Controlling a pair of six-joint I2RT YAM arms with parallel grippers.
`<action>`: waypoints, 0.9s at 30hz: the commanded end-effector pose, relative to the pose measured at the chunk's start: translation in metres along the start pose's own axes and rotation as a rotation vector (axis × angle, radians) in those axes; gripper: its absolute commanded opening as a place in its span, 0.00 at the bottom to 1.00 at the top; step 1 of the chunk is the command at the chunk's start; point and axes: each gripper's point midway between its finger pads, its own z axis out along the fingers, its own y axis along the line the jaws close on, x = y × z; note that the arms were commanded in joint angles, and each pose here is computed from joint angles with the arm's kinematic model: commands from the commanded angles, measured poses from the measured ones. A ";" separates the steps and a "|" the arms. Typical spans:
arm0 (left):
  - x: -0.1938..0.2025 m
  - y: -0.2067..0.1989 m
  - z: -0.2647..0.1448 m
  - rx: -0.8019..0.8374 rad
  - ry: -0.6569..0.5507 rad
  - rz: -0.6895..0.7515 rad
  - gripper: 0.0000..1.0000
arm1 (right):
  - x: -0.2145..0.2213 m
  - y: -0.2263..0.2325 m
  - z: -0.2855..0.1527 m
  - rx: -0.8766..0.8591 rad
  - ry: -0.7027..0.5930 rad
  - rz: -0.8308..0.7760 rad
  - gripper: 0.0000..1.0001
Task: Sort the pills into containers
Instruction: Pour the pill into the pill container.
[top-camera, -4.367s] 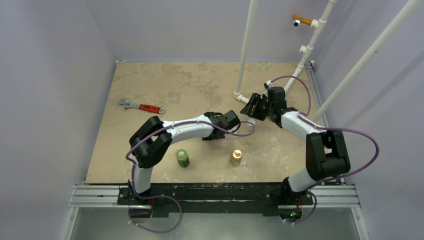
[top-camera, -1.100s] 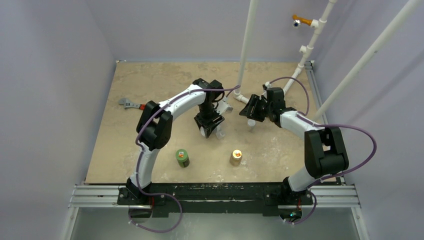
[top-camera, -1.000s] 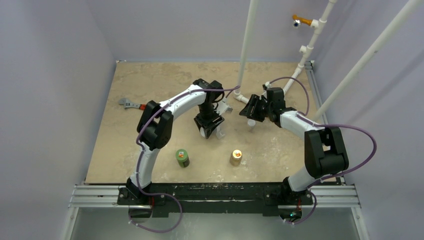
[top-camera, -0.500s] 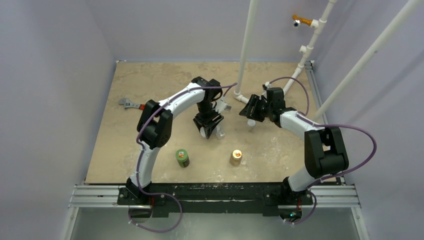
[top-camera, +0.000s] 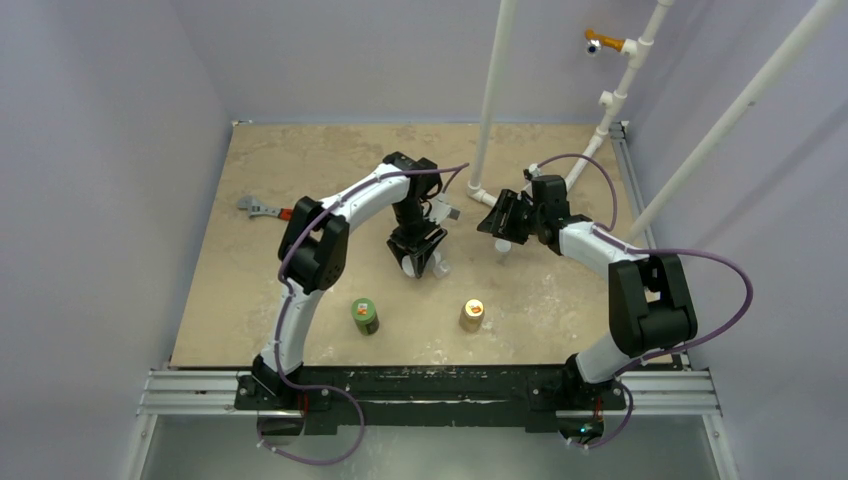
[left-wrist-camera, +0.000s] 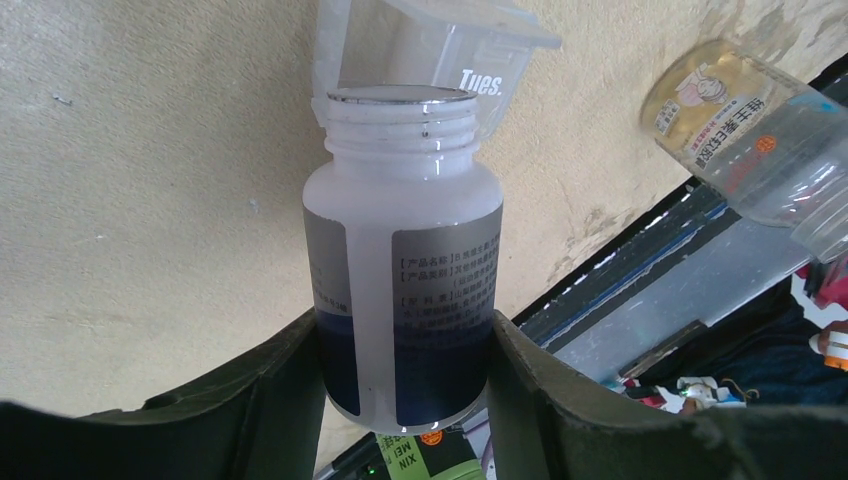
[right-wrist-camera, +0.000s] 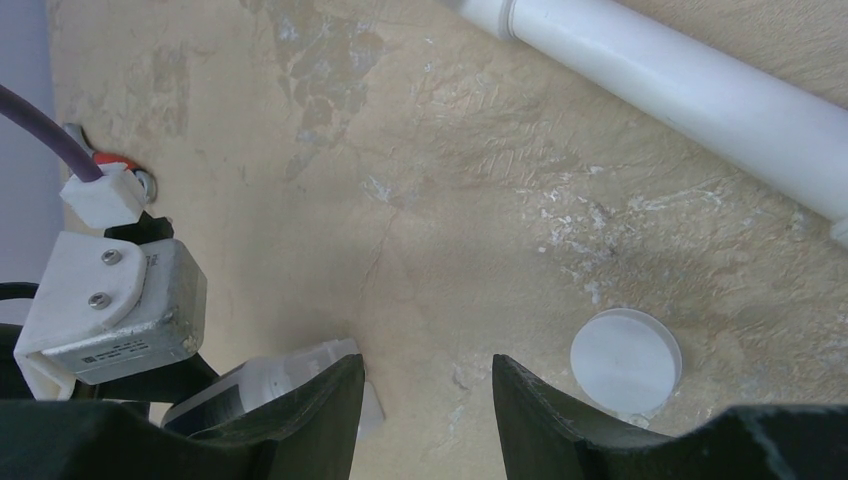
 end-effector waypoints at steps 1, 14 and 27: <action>-0.005 -0.007 -0.011 0.045 -0.027 -0.046 0.00 | -0.012 0.018 -0.001 -0.060 -0.026 -0.031 0.50; 0.002 -0.003 -0.007 0.029 0.027 -0.117 0.00 | -0.011 0.021 -0.001 -0.072 -0.015 -0.031 0.50; 0.014 -0.004 -0.014 0.006 0.048 -0.132 0.00 | -0.001 0.031 0.004 -0.096 0.013 -0.053 0.50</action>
